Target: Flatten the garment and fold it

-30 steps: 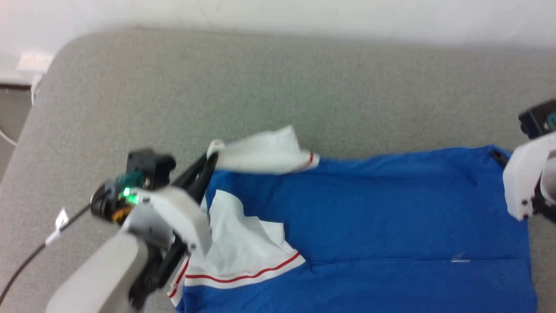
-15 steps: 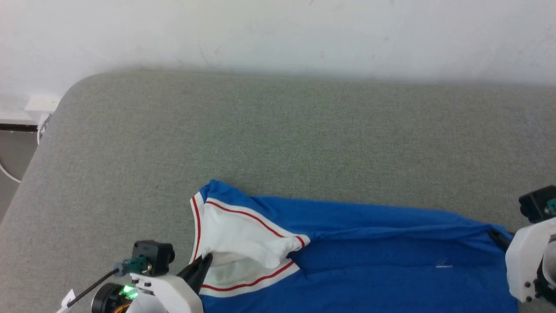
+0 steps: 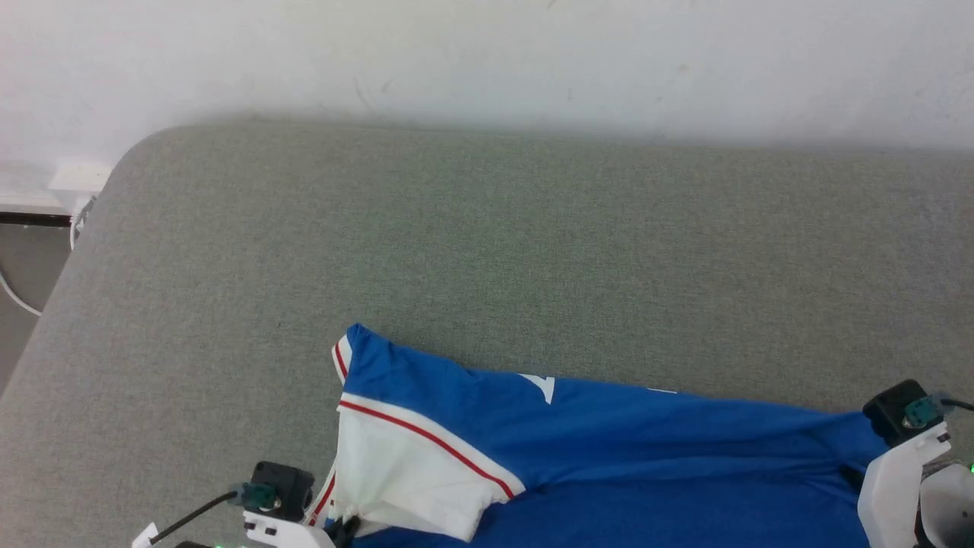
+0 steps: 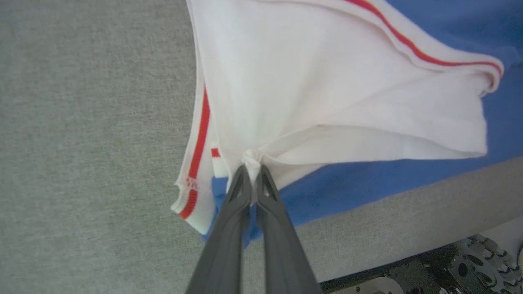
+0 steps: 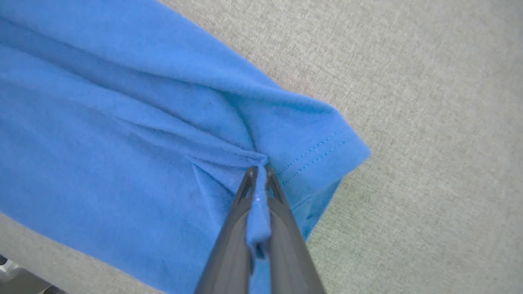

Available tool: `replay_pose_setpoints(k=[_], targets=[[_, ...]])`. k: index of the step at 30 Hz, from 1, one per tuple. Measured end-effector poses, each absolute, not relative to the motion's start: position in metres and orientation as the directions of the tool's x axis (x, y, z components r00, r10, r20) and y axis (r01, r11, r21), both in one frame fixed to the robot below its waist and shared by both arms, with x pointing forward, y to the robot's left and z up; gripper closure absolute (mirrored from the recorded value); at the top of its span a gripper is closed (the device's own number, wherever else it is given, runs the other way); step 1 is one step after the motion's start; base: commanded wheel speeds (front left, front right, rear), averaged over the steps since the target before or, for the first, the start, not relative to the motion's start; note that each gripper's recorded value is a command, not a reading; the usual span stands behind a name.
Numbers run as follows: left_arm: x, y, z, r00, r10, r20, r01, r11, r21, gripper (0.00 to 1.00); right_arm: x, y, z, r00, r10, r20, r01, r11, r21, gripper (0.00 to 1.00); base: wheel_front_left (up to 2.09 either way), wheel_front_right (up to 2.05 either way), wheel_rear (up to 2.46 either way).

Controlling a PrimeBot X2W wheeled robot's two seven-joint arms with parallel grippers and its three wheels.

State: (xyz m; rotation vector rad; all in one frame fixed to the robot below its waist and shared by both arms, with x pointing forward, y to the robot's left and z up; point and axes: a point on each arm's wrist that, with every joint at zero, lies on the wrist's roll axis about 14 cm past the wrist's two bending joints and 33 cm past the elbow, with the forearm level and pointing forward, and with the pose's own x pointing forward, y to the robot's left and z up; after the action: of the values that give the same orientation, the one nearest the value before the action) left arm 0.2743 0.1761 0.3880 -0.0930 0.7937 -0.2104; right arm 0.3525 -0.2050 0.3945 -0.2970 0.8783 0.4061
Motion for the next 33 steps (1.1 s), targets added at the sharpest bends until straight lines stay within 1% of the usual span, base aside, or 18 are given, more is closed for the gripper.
replay_pose_setpoints(k=[4, 5, 6, 7, 10, 14, 18, 21, 23, 27, 30, 33], targets=[[0.274, 0.172, 0.381, 0.669, -0.234, -0.705, 0.169, 0.972, -0.162, 1.00, 0.344, -0.206, 0.384, 0.537, 0.209, -0.818, -0.477, 0.874, -0.090, 1.00, 0.00, 0.00, 0.00], [0.274, 0.171, 0.380, 0.668, -0.238, -0.705, 0.177, 0.971, -0.159, 0.83, 0.344, -0.206, 0.383, 0.536, 0.209, -0.818, -0.480, 0.872, -0.092, 0.60, 0.00, 0.00, 0.00], [0.275, 0.172, 0.380, 0.674, -0.234, -0.700, 0.182, 0.972, -0.150, 0.17, 0.344, -0.207, 0.384, 0.540, 0.209, -0.815, -0.479, 0.873, -0.094, 0.00, 0.00, 0.00, 0.00], [0.276, 0.173, 0.380, 0.682, -0.229, -0.695, 0.179, 0.973, -0.144, 0.00, 0.344, -0.207, 0.384, 0.545, 0.209, -0.812, -0.478, 0.873, -0.095, 0.00, 0.00, 0.00, 0.00], [0.280, 0.169, 0.385, 0.716, -0.235, -0.658, 0.176, 0.972, -0.155, 0.00, 0.343, -0.208, 0.387, 0.555, 0.215, -0.804, -0.463, 0.882, -0.083, 0.00, 0.00, 0.00, 0.00], [0.290, 0.170, 0.398, 0.789, -0.224, -0.572, 0.158, 0.974, -0.163, 0.00, 0.350, -0.195, 0.408, 0.606, 0.278, -0.745, -0.411, 0.912, 0.006, 0.00, 0.00, 0.00, 0.00], [0.297, 0.167, 0.417, 0.870, -0.203, -0.449, 0.109, 0.968, -0.228, 0.00, 0.354, -0.195, 0.431, 0.654, 0.289, -0.699, -0.376, 0.926, 0.032, 0.00, 0.00, 0.00, 0.00], [0.303, 0.170, 0.435, 0.927, -0.168, -0.337, 0.081, 0.963, -0.256, 0.00, 0.355, -0.201, 0.445, 0.700, 0.281, -0.657, -0.310, 0.948, 0.074, 0.00, 0.00, 0.00, 0.00], [0.310, 0.179, 0.452, 0.965, -0.117, -0.234, 0.052, 0.962, -0.267, 0.00, 0.353, -0.202, 0.450, 0.726, 0.274, -0.631, -0.261, 0.958, 0.117, 0.00, 0.00, 0.00, 0.00], [0.319, 0.196, 0.478, 0.994, -0.024, -0.109, -0.008, 0.959, -0.282, 0.00, 0.343, -0.206, 0.446, 0.751, 0.244, -0.614, -0.144, 0.967, 0.208, 0.00, 0.00, 0.00, 0.00], [0.328, 0.208, 0.519, 0.998, 0.045, 0.044, -0.031, 0.956, -0.293, 0.00, 0.340, -0.209, 0.439, 0.769, 0.203, -0.607, -0.056, 0.966, 0.252, 0.00, 0.00, 0.00, 0.00], [0.324, 0.216, 0.542, 0.984, 0.111, 0.142, -0.053, 0.930, -0.364, 0.00, 0.338, -0.210, 0.433, 0.777, 0.169, -0.606, 0.016, 0.957, 0.288, 0.00, 0.00, 0.00, 0.00]])
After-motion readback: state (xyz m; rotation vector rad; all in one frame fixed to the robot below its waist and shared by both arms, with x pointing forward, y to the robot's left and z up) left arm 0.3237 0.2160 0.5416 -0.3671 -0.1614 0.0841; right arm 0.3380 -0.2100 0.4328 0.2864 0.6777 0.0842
